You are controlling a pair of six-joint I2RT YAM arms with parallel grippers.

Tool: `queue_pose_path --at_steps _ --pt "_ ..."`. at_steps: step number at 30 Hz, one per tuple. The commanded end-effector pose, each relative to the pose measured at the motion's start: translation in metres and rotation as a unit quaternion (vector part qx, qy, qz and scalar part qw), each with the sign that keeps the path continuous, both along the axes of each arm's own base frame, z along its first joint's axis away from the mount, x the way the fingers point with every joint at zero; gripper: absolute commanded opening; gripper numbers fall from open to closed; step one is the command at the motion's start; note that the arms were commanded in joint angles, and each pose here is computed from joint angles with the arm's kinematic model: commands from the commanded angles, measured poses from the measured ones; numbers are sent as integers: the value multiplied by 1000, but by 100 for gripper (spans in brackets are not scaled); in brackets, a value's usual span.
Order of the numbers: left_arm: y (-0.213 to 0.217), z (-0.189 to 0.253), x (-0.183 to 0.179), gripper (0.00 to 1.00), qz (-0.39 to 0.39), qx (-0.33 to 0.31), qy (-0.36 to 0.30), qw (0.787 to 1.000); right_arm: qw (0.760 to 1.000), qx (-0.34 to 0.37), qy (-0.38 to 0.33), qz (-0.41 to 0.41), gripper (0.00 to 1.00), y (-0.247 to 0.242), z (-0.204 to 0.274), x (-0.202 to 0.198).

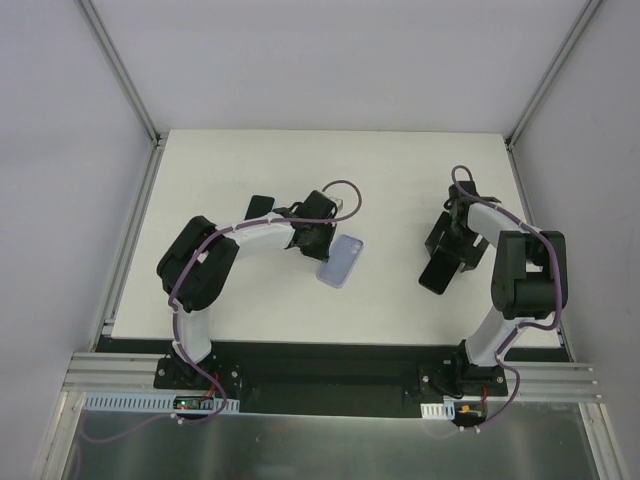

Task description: Put the phone into the phone case

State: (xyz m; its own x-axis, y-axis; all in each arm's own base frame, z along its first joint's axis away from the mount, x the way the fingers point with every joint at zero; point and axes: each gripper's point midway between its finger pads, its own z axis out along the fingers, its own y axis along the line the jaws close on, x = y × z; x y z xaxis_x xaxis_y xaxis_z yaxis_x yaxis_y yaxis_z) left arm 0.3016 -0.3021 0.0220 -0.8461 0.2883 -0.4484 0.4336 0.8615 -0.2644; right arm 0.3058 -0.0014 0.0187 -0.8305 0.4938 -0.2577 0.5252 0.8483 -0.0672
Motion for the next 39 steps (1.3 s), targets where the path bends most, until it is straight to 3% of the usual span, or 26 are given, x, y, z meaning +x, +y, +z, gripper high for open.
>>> queue_pose_path --at_steps 1,6,10,14,15,19,23,27,33,39 --pt "-4 16 -19 0 77 -27 65 995 1000 6 9 6 91 1 -8 -3" --pt "-7 15 -25 0 139 -46 100 984 999 18 6 40 81 11 -11 2" --pt "-10 17 -27 2 157 -58 114 979 998 19 8 66 79 15 -11 6" --pt "-13 31 -26 32 160 -74 106 979 996 21 14 90 76 20 -9 10" --pt "-13 39 -25 49 161 -82 98 979 995 23 11 98 73 23 -8 12" --pt "-6 60 -19 68 163 -100 77 979 989 58 -3 138 66 39 -7 16" --pt "16 77 -11 72 186 -123 71 972 979 101 -1 178 62 64 -9 15" --pt "55 76 -4 72 209 -123 62 968 971 90 12 222 59 84 -4 10" --pt "104 77 1 74 247 -129 51 959 954 152 3 258 57 127 15 4" --pt "105 81 -2 73 247 -139 54 957 940 209 2 271 56 165 27 5"
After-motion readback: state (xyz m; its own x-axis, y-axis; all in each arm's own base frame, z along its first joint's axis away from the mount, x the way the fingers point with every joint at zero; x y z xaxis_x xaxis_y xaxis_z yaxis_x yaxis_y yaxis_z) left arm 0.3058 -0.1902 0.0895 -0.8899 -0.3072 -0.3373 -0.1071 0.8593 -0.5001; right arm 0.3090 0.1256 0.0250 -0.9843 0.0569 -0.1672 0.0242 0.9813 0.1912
